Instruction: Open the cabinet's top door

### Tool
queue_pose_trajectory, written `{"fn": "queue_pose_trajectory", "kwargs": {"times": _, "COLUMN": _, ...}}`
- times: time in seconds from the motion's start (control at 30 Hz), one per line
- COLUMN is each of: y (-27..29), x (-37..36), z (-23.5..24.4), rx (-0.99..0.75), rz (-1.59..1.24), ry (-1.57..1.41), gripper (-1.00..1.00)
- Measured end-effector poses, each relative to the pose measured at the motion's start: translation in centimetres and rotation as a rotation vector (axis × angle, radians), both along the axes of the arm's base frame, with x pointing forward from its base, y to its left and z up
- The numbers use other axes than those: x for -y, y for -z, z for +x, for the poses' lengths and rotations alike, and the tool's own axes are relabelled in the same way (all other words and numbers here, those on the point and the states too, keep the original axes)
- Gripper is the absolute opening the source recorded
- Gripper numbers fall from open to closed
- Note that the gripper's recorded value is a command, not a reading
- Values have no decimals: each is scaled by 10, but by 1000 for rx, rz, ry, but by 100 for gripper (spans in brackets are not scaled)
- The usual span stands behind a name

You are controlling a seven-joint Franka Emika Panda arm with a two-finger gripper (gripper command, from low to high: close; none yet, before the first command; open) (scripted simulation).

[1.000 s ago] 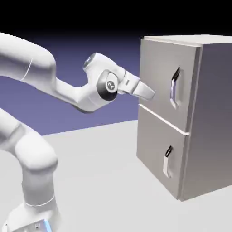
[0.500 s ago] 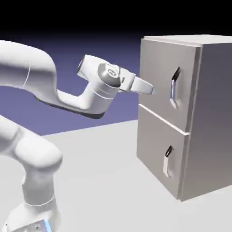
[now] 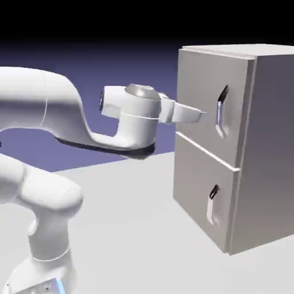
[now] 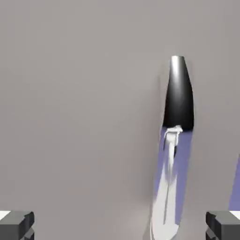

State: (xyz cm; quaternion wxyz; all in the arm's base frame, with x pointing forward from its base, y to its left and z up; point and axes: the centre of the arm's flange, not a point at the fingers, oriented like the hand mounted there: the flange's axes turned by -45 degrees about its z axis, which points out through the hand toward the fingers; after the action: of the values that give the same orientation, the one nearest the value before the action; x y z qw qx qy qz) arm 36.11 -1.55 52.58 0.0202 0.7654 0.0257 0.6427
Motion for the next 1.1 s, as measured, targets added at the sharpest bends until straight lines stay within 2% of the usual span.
{"fn": "queue_pose_trajectory", "kwargs": {"times": 0.43, "y": 21, "x": 36, "z": 19, "rx": 172, "rz": 69, "ry": -44, "gripper": 100}}
{"fn": "queue_pose_trajectory", "kwargs": {"times": 0.57, "y": 21, "x": 34, "z": 60, "rx": 171, "rz": 71, "ry": -44, "gripper": 100}}
{"fn": "queue_pose_trajectory", "kwargs": {"times": 0.6, "y": 21, "x": 33, "z": 69, "rx": 172, "rz": 69, "ry": -44, "gripper": -100}}
{"fn": "queue_pose_trajectory", "kwargs": {"times": 0.67, "y": 21, "x": 33, "z": 69, "rx": 172, "rz": 69, "ry": -44, "gripper": -100}}
{"fn": "queue_pose_trajectory", "kwargs": {"times": 1.1, "y": 21, "x": -7, "z": -7, "rx": 180, "rz": 46, "ry": 193, "gripper": -100}}
